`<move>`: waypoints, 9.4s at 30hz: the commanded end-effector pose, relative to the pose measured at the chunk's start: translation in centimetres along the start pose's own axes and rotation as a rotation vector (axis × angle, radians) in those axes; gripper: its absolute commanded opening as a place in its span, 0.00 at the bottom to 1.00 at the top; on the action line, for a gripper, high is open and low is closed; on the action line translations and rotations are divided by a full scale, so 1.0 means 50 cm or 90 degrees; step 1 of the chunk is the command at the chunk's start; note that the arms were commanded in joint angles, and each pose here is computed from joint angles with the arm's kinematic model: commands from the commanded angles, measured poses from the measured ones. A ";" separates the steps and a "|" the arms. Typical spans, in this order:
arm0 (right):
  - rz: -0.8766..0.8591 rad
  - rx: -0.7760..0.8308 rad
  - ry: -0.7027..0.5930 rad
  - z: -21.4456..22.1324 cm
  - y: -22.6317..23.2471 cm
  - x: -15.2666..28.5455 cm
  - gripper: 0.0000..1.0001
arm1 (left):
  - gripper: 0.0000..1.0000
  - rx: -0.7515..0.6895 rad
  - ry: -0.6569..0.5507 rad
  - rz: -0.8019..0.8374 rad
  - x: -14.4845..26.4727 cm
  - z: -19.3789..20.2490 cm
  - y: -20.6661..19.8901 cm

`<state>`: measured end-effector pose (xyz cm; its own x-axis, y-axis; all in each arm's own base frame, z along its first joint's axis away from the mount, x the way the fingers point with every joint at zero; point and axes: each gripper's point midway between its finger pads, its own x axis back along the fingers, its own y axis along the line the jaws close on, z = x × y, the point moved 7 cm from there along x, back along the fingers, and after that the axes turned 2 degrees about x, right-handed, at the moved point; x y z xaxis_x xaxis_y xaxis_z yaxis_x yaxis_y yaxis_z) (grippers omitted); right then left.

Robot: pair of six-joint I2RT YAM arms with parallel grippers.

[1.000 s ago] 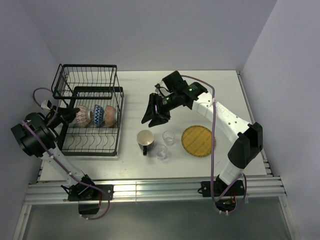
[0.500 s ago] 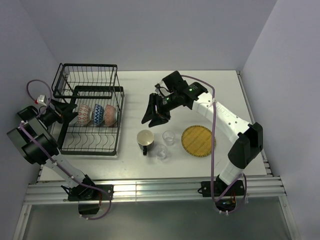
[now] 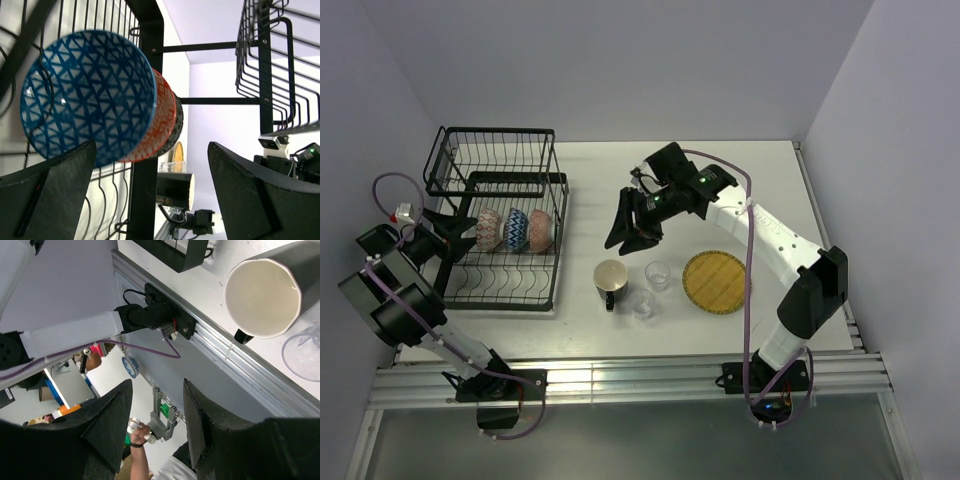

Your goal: Load the mixed dishes into the dish rack

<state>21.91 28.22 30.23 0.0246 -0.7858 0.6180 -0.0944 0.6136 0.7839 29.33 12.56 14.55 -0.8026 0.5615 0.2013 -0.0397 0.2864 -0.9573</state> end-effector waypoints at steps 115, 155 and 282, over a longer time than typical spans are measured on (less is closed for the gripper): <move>-0.534 0.270 -0.130 0.046 0.214 0.170 0.00 | 0.99 0.218 0.214 0.168 0.091 0.454 -0.633; -0.530 0.282 -0.042 0.065 0.237 0.119 0.00 | 0.99 0.209 0.231 0.207 0.129 0.470 -0.662; 0.204 0.156 -0.203 0.102 -0.188 0.148 0.53 | 0.00 -0.085 -0.120 -0.628 -0.066 0.298 -0.160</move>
<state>18.47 16.65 26.72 -0.3229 -0.5786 0.7489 -0.2717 0.8147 0.5123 22.23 -3.27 17.18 -0.4177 -0.0871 0.9044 -0.7017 0.6633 -0.2602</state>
